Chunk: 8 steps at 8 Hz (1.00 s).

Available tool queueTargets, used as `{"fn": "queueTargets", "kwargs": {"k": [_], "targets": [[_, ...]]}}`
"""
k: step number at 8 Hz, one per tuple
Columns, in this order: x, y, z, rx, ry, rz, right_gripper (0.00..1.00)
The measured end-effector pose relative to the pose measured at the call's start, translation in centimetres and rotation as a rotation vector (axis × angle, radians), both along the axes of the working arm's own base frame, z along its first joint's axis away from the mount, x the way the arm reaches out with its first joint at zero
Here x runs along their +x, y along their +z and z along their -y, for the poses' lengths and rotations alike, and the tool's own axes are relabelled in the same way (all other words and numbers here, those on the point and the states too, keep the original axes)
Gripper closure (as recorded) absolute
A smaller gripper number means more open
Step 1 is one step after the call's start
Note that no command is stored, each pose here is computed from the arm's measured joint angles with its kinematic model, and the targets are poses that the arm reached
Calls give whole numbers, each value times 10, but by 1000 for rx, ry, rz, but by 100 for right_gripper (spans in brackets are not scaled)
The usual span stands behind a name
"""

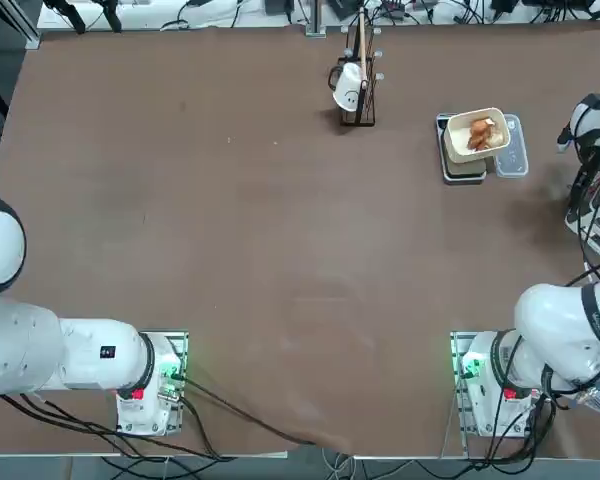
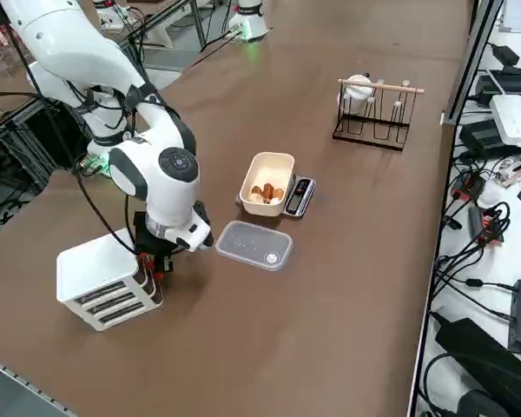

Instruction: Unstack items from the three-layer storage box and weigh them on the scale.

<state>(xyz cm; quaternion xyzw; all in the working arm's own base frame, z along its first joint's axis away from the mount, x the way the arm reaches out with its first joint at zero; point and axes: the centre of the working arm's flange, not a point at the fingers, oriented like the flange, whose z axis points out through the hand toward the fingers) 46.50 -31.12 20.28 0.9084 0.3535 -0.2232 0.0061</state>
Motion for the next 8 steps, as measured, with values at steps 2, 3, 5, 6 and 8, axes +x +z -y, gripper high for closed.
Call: {"fn": "queueTargets", "kwargs": {"k": [2, 3, 5, 6, 8], "targets": [[14, 17, 1, -26, -37, -2, 98], [30, 29, -6, -39, -69, 20, 99], [61, 56, -31, 3, -159, 52, 99], [73, 73, -36, 36, -208, 68, 99], [94, 120, -43, 60, -376, 92, 97]]}}
